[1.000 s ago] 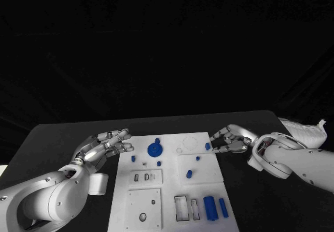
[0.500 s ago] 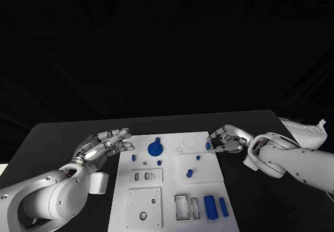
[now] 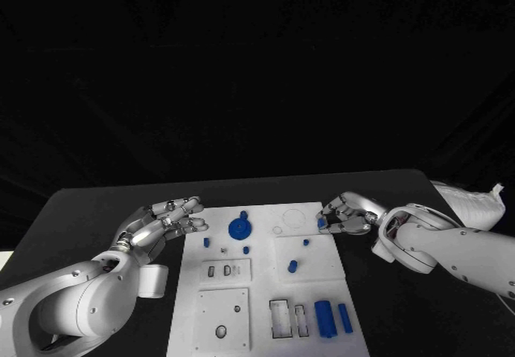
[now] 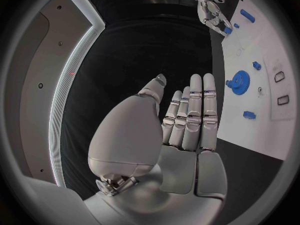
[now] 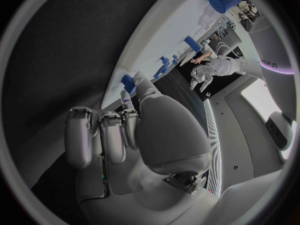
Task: Assemble the parts on the task board
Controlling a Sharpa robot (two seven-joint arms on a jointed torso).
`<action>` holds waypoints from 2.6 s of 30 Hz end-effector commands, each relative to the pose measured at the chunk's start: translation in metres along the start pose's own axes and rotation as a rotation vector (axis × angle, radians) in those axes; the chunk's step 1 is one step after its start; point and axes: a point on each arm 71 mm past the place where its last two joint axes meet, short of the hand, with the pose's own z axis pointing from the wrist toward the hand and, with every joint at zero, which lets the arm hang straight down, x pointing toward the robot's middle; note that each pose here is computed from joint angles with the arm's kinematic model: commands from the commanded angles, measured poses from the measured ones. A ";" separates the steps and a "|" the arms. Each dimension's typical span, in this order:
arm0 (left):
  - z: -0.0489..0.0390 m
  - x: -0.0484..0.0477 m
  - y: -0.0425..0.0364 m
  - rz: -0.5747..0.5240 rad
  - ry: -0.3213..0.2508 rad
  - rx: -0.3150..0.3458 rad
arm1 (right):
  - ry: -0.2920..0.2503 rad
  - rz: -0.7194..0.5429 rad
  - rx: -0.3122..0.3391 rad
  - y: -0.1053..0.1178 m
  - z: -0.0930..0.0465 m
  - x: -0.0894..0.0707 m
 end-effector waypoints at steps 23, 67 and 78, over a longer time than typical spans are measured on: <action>-0.0001 0.0025 -0.0003 -0.010 0.021 0.002 | 0.009 -0.024 -0.015 0.003 0.004 0.004; 0.0147 -0.0237 0.0074 0.006 -0.044 -0.001 | 0.136 -0.158 -0.251 0.150 0.048 0.109; 0.0155 -0.0205 0.0086 0.001 -0.036 -0.005 | 0.197 -0.218 -0.265 0.160 0.049 0.139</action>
